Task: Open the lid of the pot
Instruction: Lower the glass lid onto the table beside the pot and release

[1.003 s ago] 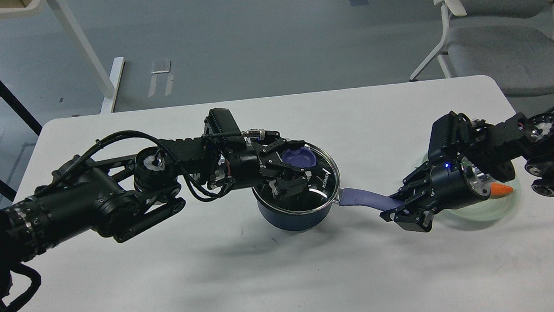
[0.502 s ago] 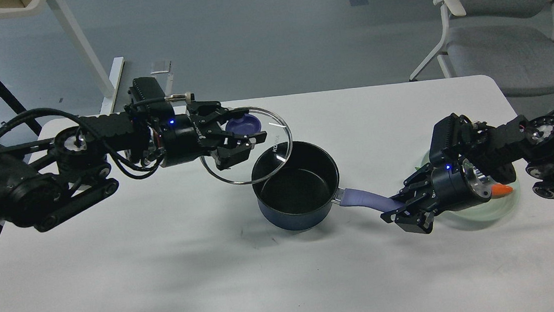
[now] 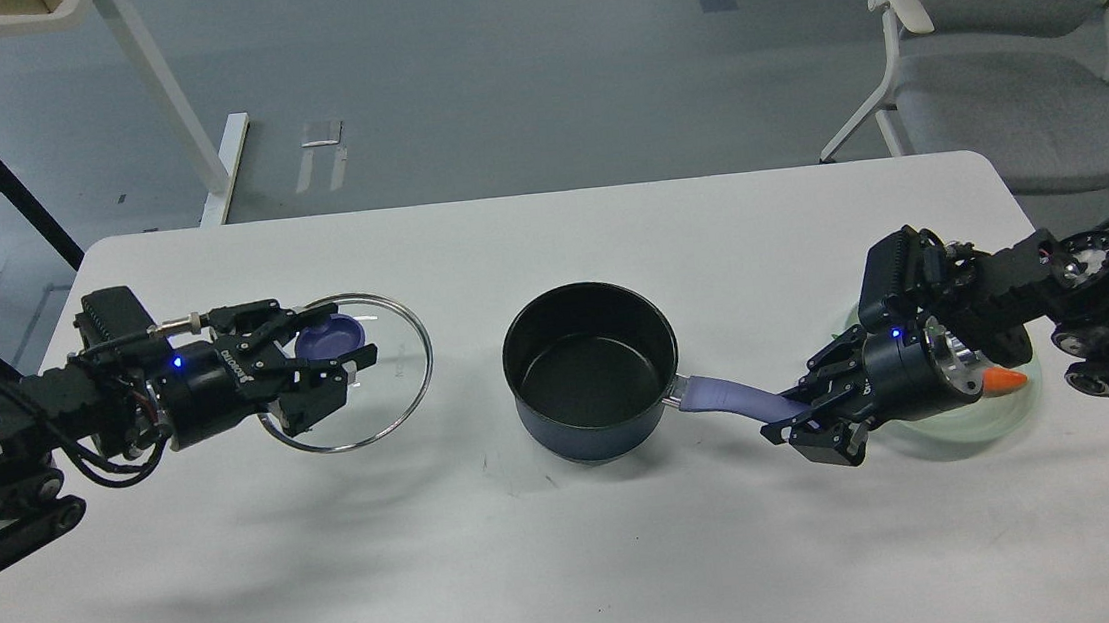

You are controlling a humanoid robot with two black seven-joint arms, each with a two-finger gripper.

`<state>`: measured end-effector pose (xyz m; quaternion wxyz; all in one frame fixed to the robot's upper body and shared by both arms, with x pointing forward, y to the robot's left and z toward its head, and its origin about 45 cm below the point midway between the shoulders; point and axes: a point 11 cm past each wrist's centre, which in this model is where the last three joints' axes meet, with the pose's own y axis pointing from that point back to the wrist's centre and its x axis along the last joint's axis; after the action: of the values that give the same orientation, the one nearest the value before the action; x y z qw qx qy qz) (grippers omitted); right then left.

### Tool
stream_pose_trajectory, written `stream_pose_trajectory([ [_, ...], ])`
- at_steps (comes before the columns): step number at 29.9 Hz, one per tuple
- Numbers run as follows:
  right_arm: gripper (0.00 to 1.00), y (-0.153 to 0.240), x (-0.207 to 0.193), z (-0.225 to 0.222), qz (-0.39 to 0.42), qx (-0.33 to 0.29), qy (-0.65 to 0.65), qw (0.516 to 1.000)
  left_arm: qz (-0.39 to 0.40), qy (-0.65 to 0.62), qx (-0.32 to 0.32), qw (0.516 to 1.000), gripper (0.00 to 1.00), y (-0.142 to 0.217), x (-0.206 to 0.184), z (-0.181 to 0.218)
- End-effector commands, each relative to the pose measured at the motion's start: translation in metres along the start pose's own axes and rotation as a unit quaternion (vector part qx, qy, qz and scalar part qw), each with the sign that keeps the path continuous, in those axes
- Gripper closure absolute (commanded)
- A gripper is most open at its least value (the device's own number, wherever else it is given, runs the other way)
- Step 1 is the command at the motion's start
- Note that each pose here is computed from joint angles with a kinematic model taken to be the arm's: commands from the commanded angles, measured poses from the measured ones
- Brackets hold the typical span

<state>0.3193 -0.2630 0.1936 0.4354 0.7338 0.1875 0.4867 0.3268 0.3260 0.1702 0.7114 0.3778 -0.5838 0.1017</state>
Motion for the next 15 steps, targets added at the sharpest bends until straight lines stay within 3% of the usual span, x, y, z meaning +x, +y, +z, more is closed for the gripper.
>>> stream_pose_trajectory([
  [1,0.75,0.0,0.0,0.0,0.001,0.0,0.0,1.0,-0.006,0.001,0.005,1.0,0.63,0.007,-0.019,0.002],
  [15,0.74,-0.001,0.0,-0.001,0.005,0.001,0.001,1.0,-0.031,0.004,0.041,0.999,0.56,0.013,-0.049,-0.014],
])
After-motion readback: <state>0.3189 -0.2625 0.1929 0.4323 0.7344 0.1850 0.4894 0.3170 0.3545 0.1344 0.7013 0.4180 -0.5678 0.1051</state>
